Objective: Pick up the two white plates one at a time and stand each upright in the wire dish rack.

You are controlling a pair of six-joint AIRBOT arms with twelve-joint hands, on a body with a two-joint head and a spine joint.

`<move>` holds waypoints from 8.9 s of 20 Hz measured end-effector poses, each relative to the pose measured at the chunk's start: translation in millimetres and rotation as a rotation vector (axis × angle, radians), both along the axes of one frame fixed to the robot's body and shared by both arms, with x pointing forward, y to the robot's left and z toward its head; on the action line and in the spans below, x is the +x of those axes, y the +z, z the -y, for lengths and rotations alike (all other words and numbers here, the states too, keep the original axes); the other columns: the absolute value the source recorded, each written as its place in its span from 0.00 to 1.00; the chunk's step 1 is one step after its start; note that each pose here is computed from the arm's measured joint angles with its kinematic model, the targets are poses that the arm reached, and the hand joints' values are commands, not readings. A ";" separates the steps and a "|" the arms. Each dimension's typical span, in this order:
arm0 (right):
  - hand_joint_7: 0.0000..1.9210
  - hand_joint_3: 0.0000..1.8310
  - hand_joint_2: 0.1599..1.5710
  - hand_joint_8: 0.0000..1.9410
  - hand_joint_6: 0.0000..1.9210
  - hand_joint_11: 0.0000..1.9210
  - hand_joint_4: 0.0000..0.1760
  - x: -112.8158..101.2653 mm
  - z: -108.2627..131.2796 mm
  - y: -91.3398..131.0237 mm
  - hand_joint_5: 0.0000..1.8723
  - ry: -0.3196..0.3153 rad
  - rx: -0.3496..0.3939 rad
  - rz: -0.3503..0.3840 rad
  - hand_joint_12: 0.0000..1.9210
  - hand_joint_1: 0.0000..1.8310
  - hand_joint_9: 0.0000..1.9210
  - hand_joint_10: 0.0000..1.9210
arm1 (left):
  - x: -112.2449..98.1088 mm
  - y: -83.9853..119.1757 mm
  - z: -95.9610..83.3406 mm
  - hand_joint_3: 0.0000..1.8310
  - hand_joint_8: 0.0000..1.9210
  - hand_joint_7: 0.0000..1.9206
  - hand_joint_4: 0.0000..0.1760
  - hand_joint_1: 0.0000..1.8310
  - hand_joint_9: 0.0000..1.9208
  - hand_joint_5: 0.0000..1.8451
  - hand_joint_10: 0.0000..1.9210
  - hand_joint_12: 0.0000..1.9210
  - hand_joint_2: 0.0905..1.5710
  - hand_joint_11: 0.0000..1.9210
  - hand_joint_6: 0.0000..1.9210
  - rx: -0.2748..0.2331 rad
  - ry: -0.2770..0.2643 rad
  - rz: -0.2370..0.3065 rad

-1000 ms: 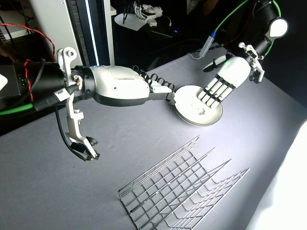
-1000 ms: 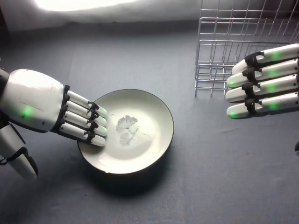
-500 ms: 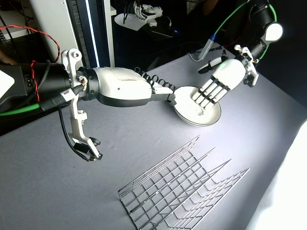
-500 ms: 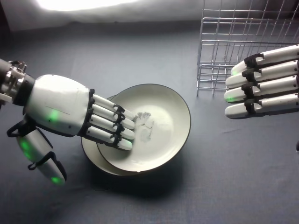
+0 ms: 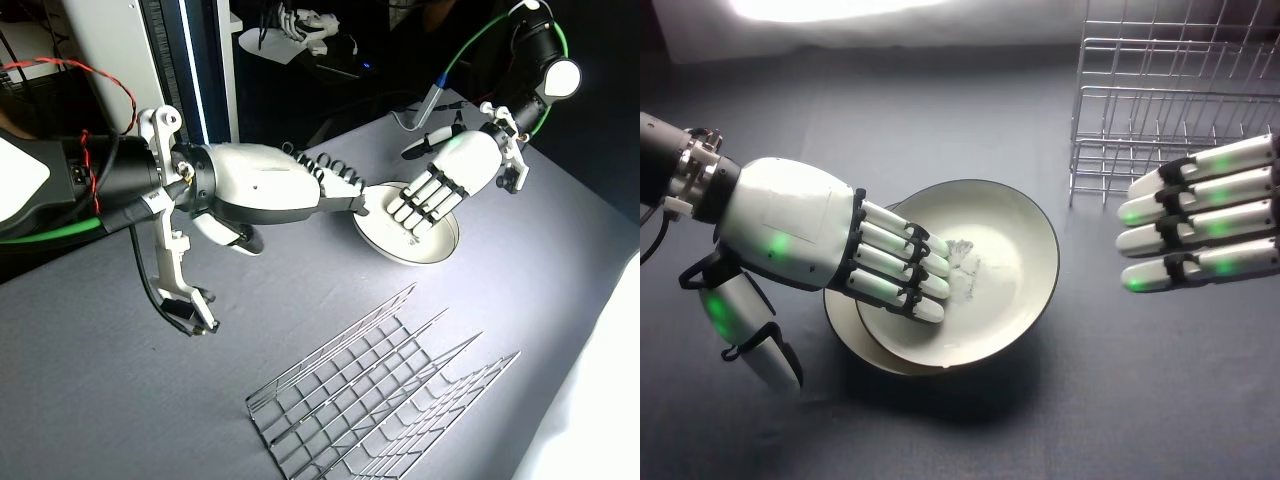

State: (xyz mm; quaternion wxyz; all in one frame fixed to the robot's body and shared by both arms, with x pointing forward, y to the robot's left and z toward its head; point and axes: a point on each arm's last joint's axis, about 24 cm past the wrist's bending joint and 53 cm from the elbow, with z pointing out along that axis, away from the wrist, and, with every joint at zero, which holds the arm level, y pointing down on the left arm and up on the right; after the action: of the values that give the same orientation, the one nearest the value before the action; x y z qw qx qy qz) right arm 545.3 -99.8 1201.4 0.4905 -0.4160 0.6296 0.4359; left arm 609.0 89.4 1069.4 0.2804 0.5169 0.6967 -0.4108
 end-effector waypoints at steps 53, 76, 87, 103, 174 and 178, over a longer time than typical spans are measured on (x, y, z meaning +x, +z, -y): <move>0.00 0.00 0.44 0.00 0.00 0.00 0.00 2.1 -0.7 0.0 0.00 -0.008 0.004 -0.004 0.10 0.62 0.00 0.00 | -7.0 -8.7 8.6 0.00 0.00 0.00 0.00 0.00 0.00 0.02 0.00 0.00 0.67 0.00 0.00 0.003 -0.016 -0.011; 0.00 0.00 0.45 0.00 0.00 0.00 0.00 63.2 -92.7 -44.0 0.00 -0.054 -0.006 -0.037 0.16 0.63 0.00 0.00 | -5.5 -5.6 17.4 0.00 0.00 0.00 0.00 0.00 0.00 0.01 0.00 0.00 0.67 0.00 0.00 0.000 -0.023 -0.005; 0.00 0.00 0.45 0.00 0.00 0.00 0.00 80.0 -115.7 -56.3 0.00 -0.077 0.002 -0.063 0.15 0.65 0.00 0.00 | -5.5 -5.8 17.3 0.00 0.00 0.00 0.00 0.00 0.00 0.01 0.00 0.00 0.66 0.00 0.00 0.000 -0.023 -0.006; 0.56 0.00 0.63 0.01 0.33 0.39 0.00 90.3 -127.6 -49.5 0.56 -0.086 0.049 -0.079 0.52 0.65 0.55 0.03 | -5.8 -5.9 17.8 0.00 0.00 0.00 0.00 0.00 0.00 0.02 0.00 0.00 0.66 0.00 0.00 -0.001 -0.021 -0.007; 0.60 0.00 0.61 0.31 0.36 0.48 0.00 180.6 60.7 136.4 0.59 -0.663 1.024 -0.843 0.60 0.78 0.61 0.43 | 14.0 130.5 -92.1 0.00 0.00 0.02 0.00 0.00 0.00 0.05 0.00 0.00 0.66 0.00 0.00 -0.169 0.338 0.041; 0.61 0.00 0.61 0.31 0.37 0.51 0.00 181.9 75.2 119.4 0.59 -0.713 0.999 -0.844 0.51 0.77 0.60 0.44 | 16.9 133.1 -80.5 0.00 0.00 0.02 0.00 0.00 0.00 0.05 0.00 0.00 0.67 0.00 0.00 -0.202 0.335 0.026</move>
State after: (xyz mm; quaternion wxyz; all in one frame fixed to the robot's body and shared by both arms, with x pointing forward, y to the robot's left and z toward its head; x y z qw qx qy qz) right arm 727.2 -175.0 1320.7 0.4493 0.2890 0.5880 0.6073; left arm 625.9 169.9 1202.5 0.4042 0.3682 0.7246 -0.4196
